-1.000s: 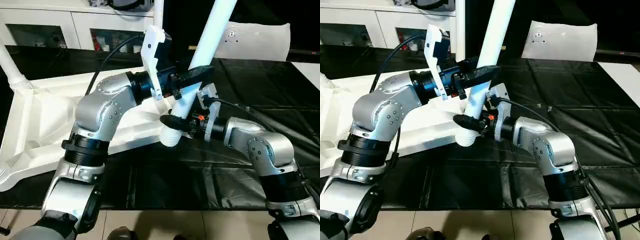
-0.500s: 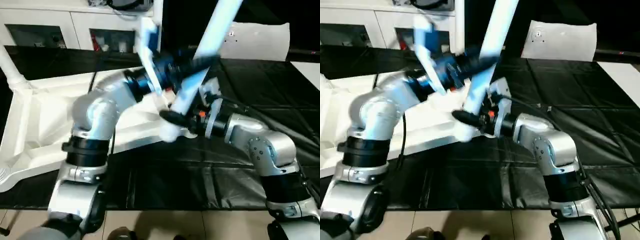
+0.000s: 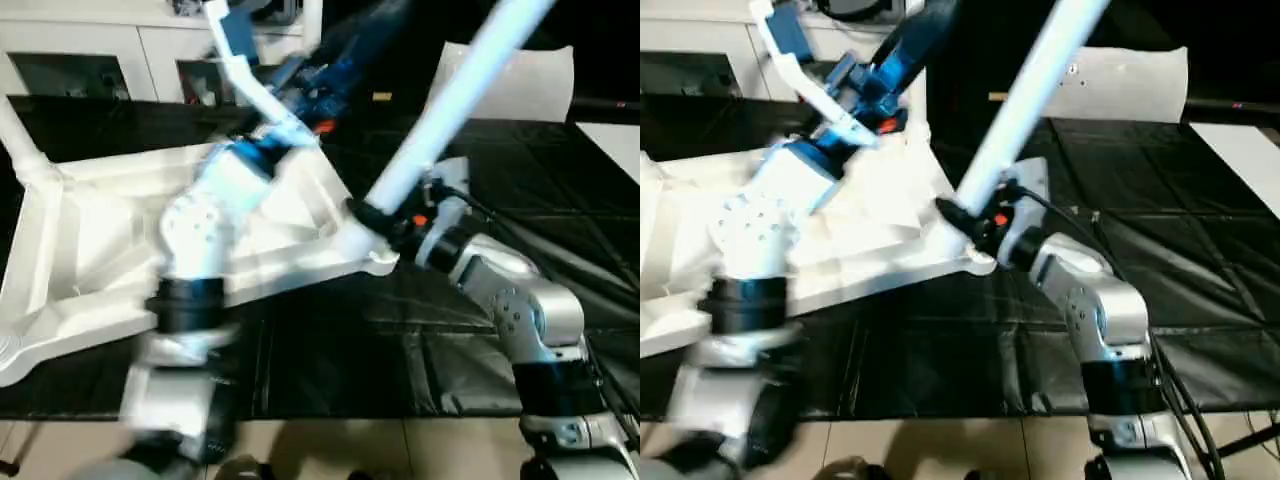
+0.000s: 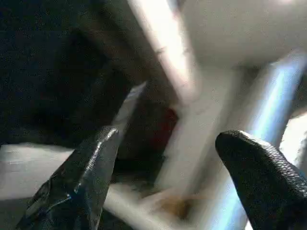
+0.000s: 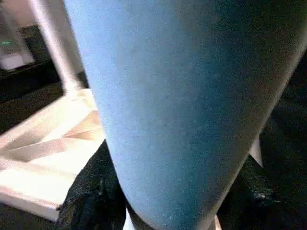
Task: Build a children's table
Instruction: Insert table leg to table base
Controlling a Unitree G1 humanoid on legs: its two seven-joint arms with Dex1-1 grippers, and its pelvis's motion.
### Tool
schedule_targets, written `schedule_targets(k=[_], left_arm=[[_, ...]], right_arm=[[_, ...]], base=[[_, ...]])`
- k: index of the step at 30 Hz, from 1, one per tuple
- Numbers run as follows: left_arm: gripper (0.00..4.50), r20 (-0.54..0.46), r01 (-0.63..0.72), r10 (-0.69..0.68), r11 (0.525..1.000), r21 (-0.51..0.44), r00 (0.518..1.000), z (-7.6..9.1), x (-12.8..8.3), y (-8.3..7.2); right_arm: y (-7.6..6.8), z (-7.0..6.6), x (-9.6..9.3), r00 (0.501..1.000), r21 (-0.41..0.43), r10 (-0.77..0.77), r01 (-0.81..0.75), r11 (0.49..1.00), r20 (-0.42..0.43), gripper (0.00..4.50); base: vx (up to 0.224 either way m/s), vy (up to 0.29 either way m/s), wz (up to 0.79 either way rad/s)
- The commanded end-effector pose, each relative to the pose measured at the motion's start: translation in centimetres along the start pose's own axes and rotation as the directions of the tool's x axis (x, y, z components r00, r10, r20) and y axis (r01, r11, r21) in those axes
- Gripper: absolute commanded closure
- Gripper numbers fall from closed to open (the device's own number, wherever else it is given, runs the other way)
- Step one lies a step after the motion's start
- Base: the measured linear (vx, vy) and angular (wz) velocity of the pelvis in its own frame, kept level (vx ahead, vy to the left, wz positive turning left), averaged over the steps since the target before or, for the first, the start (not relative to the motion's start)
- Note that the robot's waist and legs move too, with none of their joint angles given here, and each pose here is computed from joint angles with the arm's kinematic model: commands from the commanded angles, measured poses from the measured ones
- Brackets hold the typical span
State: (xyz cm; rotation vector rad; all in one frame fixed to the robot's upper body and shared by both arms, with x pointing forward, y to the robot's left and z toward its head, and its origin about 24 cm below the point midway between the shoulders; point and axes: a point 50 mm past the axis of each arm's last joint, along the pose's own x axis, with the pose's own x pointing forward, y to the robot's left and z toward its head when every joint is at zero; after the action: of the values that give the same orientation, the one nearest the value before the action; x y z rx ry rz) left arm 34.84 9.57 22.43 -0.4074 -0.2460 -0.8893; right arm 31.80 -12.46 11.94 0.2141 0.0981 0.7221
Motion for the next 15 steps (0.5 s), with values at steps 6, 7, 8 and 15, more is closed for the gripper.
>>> schedule_targets(k=[6, 7, 8, 15], left_arm=[[0.68, -0.463, 0.053, 0.144, 0.921, 0.386, 0.874, -6.3, -3.3, 3.1], [0.68, -0.488, 0.081, 0.131, 0.917, 0.391, 0.863, -6.6, -3.5, 3.2], [0.68, -0.493, 0.086, 0.129, 0.917, 0.389, 0.861, -6.7, -3.5, 3.2], [0.68, -0.677, 0.218, 0.044, 0.930, 0.297, 0.735, -10.0, -4.7, 3.8]], right_arm=[[-1.8, -0.4, -1.8, 0.989, -0.058, -0.145, 0.145, 0.988, 0.002, 2.58], [-1.9, -0.5, -1.9, 0.988, -0.061, -0.155, 0.155, 0.986, 0.002, 2.58], [-1.9, -0.5, -1.9, 0.988, -0.061, -0.156, 0.156, 0.986, 0.002, 2.58], [-2.5, -0.8, -2.9, 0.981, -0.089, -0.192, 0.190, 0.978, -0.016, 2.58]], base=[[0.000, 0.000, 0.00], [0.000, 0.000, 0.00], [0.000, 0.000, 0.00], [0.000, 0.000, 0.00]])
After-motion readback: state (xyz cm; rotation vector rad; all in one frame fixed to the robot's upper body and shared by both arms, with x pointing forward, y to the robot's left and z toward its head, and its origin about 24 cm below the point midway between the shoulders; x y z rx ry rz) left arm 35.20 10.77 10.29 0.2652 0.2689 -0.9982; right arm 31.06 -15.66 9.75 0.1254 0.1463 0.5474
